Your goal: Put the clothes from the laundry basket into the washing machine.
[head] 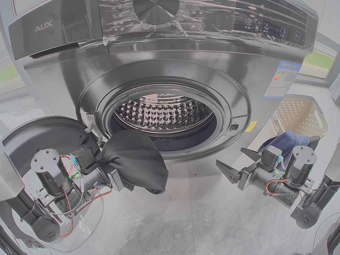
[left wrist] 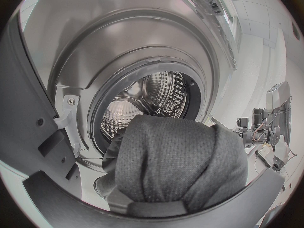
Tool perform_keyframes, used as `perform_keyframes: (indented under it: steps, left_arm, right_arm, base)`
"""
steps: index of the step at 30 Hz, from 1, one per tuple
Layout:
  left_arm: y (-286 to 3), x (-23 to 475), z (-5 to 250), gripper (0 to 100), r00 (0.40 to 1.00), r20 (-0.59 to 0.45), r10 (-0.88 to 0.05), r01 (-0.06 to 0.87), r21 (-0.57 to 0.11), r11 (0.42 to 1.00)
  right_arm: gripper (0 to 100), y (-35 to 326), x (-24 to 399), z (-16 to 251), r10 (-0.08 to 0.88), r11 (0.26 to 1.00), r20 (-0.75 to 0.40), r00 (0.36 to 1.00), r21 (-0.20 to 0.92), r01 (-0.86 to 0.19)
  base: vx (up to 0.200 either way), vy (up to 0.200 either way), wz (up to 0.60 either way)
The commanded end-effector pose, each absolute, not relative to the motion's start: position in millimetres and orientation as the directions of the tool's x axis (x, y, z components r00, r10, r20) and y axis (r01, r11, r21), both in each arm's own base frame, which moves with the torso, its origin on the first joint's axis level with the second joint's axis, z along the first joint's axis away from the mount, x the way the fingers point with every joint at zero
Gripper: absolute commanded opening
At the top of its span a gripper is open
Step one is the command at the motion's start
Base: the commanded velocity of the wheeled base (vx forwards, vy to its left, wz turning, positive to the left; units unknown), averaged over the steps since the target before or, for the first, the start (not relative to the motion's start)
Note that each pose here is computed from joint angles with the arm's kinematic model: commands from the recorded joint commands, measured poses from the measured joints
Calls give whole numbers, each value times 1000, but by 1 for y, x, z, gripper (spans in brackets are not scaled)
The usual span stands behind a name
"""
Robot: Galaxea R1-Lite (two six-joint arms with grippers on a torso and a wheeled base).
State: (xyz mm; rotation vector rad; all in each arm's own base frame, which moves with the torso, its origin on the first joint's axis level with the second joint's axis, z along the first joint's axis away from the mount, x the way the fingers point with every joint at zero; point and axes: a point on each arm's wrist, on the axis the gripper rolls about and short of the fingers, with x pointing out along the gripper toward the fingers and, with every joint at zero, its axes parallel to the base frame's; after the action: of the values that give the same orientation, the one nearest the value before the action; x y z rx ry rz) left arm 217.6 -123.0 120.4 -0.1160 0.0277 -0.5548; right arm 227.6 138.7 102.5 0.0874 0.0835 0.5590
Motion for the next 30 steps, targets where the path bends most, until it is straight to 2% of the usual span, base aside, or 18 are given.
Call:
perform_keyframes:
  steps: [1,13,18,30]
  left_arm:
    - [-124,218,120,0,849,5,-528,525,-118,843]
    - [-124,218,119,0,849,0,-529,525,-116,843]
    - [-132,220,115,0,843,-12,-538,535,-86,841]
    - [-133,216,113,0,836,-21,-548,544,-91,834]
  right_arm:
    - [100,142,226,102,543,838,-58,838,105,-536]
    - [100,143,225,102,548,834,-58,834,106,-541]
    - [100,151,220,103,566,822,-54,823,106,-559]
    - [100,153,217,103,572,818,-54,818,108,-565]
  base:
    - [0,0,0]
    - [0,0,0]
    - [0,0,0]
    - [17,0,0]
